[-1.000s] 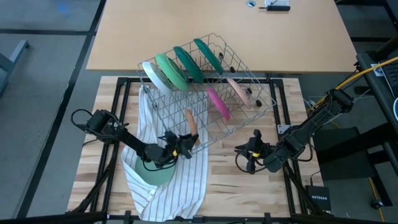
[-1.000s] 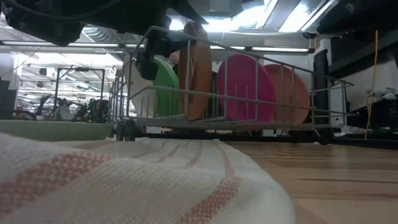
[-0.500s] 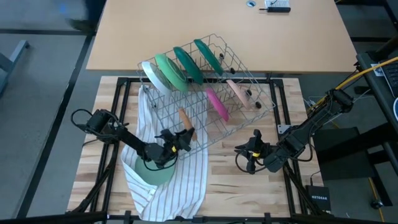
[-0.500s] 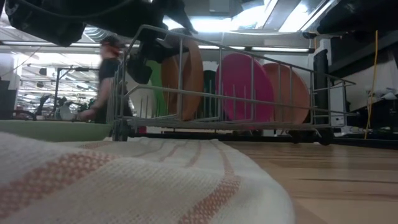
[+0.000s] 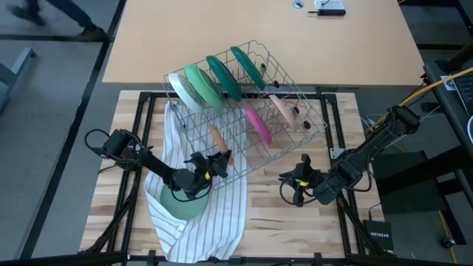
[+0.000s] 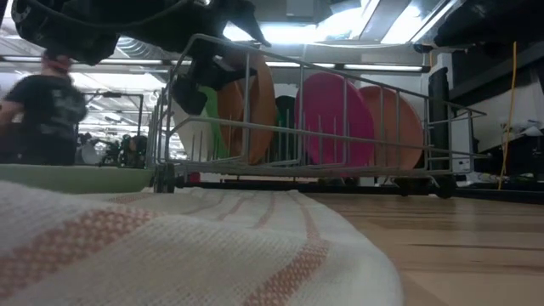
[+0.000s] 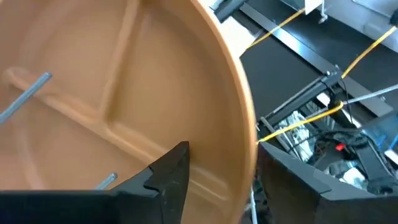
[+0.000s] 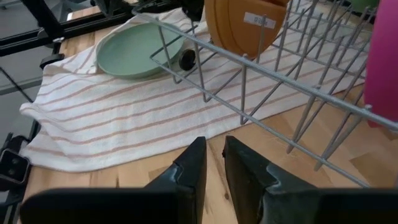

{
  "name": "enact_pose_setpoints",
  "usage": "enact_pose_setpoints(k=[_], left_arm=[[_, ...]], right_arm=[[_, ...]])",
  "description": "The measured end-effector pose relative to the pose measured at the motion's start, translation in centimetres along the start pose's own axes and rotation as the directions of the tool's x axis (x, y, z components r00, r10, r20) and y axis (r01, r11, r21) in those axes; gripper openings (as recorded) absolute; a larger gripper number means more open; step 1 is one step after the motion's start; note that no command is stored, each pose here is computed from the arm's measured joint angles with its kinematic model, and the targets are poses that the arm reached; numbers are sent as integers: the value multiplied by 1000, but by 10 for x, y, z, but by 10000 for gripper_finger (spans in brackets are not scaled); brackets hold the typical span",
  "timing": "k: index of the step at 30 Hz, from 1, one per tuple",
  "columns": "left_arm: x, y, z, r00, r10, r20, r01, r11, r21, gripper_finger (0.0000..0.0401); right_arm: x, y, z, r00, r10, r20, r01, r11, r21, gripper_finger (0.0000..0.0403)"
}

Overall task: Sort dishes
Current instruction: Put the brown plate in the dish rack

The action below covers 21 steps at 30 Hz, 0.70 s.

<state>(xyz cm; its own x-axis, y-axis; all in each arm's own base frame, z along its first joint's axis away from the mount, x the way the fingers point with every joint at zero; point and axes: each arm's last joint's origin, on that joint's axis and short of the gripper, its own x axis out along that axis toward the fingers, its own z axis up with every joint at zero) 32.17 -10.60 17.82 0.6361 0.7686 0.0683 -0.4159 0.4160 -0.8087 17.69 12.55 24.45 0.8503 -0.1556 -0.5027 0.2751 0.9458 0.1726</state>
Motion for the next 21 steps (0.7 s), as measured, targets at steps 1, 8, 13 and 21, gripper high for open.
enact_pose_setpoints(k=[1,8,13,21], left_arm=[[-1,0,0,1000,-5,-5,5,1000,14,181],[-8,-1,-1,1000,18,8,-18,999,46,196],[-19,4,7,1000,7,-13,-7,999,35,196],[-35,12,15,999,-13,-50,13,1000,1,196]], right_arm=[[0,0,0,1000,8,-7,-8,1000,0,62],[0,1,-1,999,29,-27,-29,1000,1,62],[0,1,-1,999,35,-33,-35,999,1,62],[0,1,-1,999,35,-32,-35,999,1,62]])
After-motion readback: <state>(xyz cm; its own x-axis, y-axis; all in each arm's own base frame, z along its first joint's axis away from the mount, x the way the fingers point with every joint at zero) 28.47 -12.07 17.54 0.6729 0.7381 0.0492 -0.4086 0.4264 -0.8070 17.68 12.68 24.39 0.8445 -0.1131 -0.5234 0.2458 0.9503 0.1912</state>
